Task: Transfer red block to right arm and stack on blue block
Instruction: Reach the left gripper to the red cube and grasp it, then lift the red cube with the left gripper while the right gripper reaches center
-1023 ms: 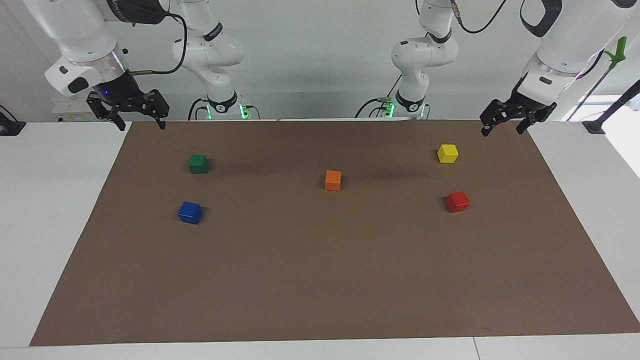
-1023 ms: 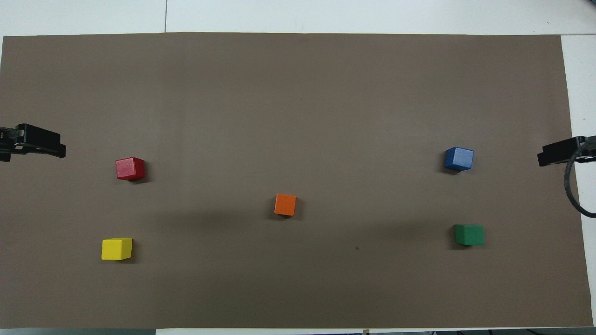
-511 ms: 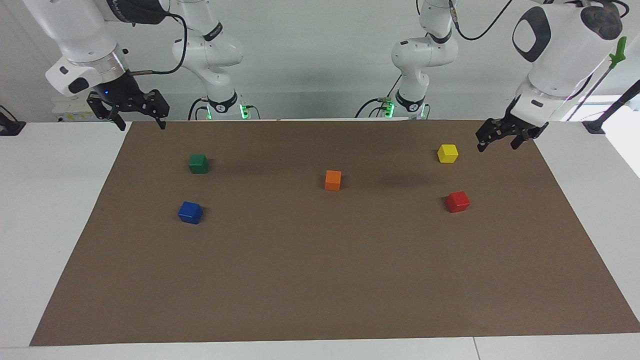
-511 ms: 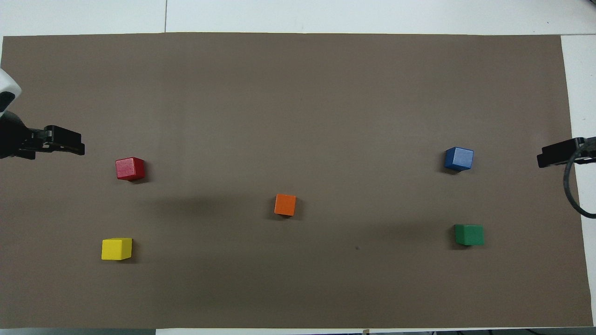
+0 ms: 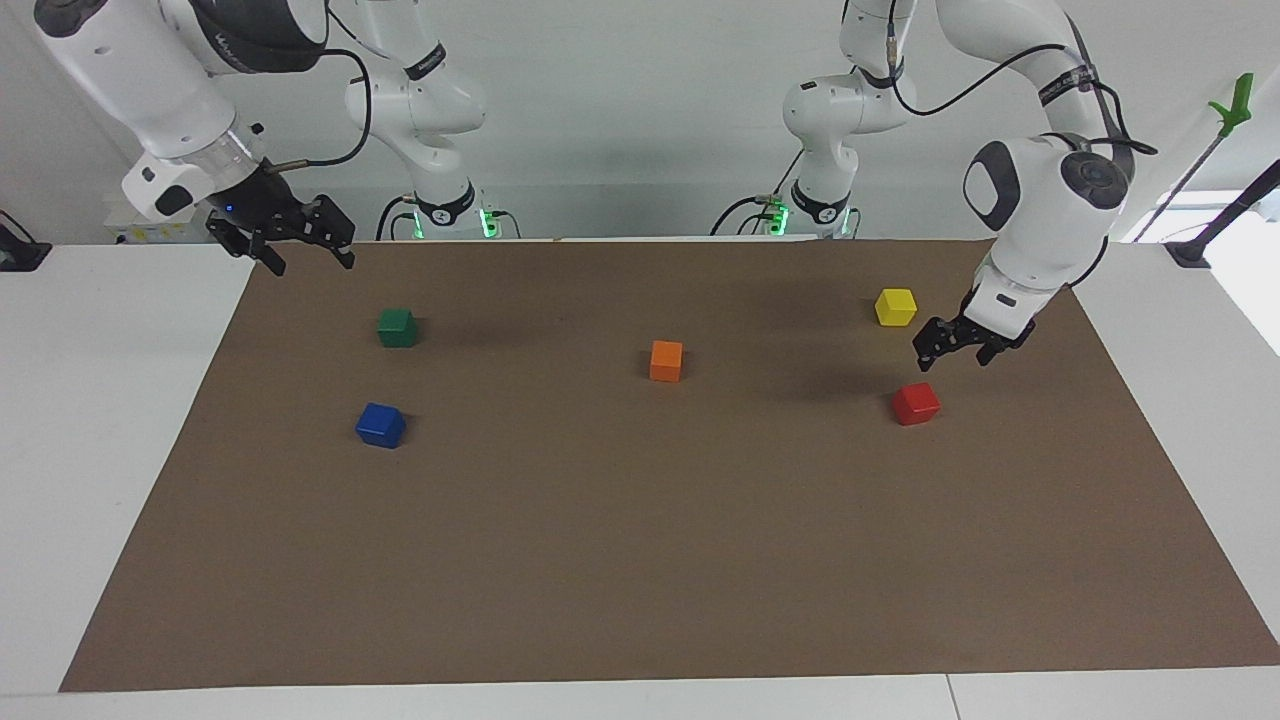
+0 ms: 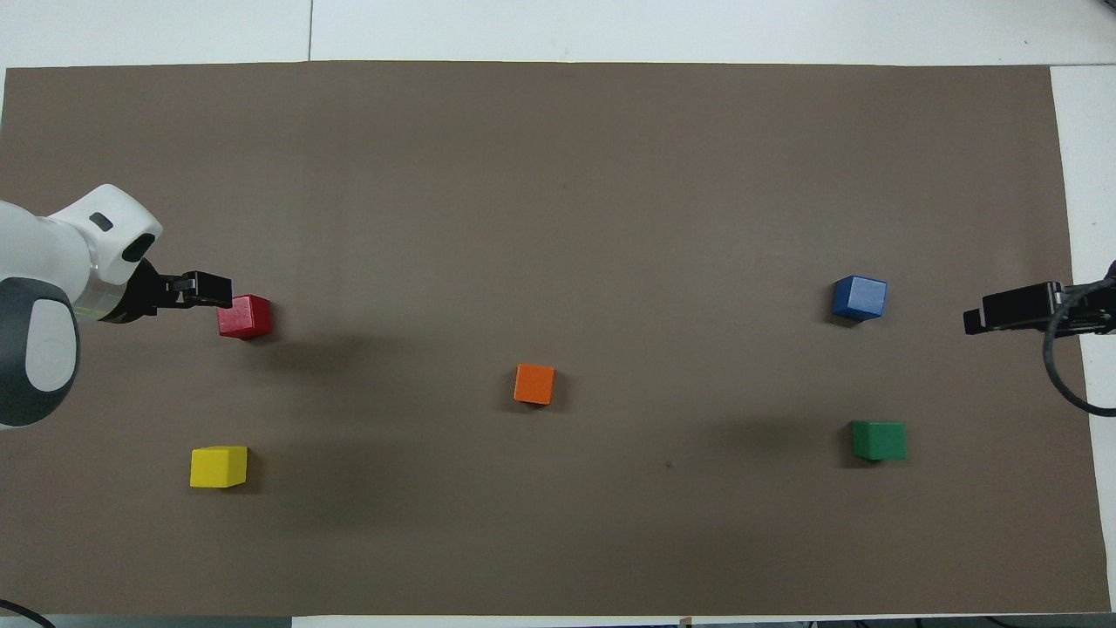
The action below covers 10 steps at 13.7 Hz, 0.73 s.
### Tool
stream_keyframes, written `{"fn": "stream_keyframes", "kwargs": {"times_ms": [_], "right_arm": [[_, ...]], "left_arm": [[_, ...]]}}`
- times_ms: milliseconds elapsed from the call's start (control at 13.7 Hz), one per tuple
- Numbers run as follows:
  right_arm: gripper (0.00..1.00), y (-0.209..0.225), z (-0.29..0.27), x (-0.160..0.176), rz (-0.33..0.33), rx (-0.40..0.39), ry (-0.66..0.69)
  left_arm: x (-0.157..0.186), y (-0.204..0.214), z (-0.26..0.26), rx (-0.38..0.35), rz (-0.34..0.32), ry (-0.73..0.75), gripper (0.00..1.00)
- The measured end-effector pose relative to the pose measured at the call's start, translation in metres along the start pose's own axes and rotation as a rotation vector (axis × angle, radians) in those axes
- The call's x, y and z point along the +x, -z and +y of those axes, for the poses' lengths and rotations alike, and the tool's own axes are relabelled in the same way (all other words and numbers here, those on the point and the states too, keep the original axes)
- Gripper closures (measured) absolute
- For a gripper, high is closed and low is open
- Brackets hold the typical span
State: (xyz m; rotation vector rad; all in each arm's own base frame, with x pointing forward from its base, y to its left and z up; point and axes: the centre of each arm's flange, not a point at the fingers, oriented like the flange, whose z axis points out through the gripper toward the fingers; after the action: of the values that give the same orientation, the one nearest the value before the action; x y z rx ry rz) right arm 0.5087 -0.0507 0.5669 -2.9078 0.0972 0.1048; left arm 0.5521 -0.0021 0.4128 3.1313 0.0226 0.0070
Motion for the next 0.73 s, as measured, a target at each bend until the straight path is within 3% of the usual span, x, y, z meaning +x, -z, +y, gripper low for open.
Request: {"fn": "stream_keyframes", "kwargs": {"times_ms": [219, 438, 731], "right_arm": [[0.00, -0.034, 0.003, 0.003, 0.009, 0.159, -0.011], [0.00, -0.063, 0.004, 0.004, 0.019, 0.376, 0.013], [0.00, -0.105, 0.012, 0.011, 0.105, 0.693, 0.114]], "left_arm": [[0.003, -0.026, -0.001, -0.003, 0.001, 0.002, 0.00], [0.003, -0.055, -0.002, -0.005, 0.033, 0.007, 0.00], [-0.006, -0.085, -0.002, -0.006, 0.029, 0.008, 0.00]]}}
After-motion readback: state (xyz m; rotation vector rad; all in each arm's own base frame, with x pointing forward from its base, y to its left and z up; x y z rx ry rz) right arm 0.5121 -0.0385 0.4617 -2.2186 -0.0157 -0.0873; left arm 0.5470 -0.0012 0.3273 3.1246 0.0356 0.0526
